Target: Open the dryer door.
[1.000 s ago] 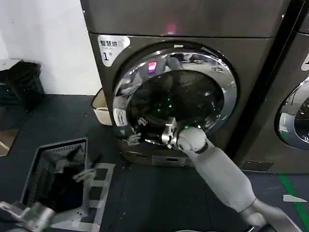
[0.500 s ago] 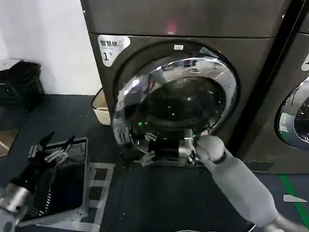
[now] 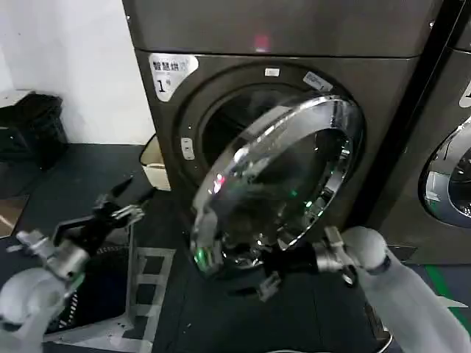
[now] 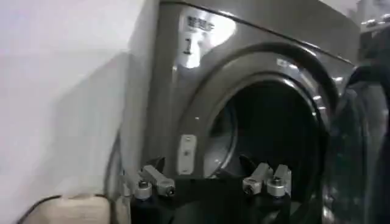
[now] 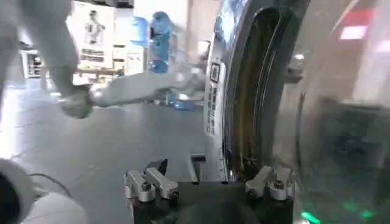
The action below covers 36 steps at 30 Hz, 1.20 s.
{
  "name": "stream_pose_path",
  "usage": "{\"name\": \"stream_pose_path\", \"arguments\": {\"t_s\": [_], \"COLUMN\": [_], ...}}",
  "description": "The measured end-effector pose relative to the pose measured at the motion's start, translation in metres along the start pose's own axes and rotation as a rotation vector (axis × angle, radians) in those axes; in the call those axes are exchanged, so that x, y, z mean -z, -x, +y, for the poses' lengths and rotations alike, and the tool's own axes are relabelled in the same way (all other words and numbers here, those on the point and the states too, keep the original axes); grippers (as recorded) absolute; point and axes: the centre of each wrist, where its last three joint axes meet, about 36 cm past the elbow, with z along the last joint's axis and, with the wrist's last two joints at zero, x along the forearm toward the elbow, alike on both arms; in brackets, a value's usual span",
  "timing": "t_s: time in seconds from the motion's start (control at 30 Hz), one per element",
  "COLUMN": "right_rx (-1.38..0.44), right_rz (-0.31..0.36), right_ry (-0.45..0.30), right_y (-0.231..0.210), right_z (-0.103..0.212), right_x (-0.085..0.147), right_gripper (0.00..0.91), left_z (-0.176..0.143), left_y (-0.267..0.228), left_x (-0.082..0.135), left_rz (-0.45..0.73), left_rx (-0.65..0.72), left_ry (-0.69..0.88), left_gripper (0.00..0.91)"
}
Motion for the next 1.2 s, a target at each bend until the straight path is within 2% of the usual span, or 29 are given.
{"name": "stream_pose_path", "arguments": {"t_s": [0.1,0.27,0.43,0.57,0.87,1.1,1.2], "right_rx": [-0.069,-0.277,-0.576,-0.851,-1.539,-2.159,-2.301], "right_rz": [0.02,0.011,0.037,0.04,0.072,0.134,0.159], "right_ry": [0.026,0.079,0.099,0.105,-0.034,-0.04,-0.075], "right_y": [-0.038,-0.117,-0.197,-0.241,-0.299,-0.314,-0.319], "right_z": [0.012,0.044,0.089,0.127,0.218,0.275,0.296], "right_x": [-0.013,-0.029,-0.032,-0.031,0.001,0.022,0.033], "right_gripper": [0.907,0.907,0.907,0.907,0.907,0.907,0.907], "left_z": [-0.008,-0.028,-0.051,-0.075,-0.119,-0.148,-0.163], "left_y": [0.023,0.061,0.096,0.117,0.141,0.158,0.167], "left_x": [-0.009,-0.024,-0.035,-0.039,-0.048,-0.061,-0.067], "left_rz": [0.028,0.052,0.055,0.056,0.067,0.057,0.049], "left_rx": [-0.065,-0.178,-0.284,-0.374,-0.512,-0.592,-0.627], "left_ry": [-0.006,-0.016,-0.013,-0.01,-0.016,0.011,0.009], "left_gripper": [0.907,0.907,0.907,0.907,0.907,0.907,0.907]}}
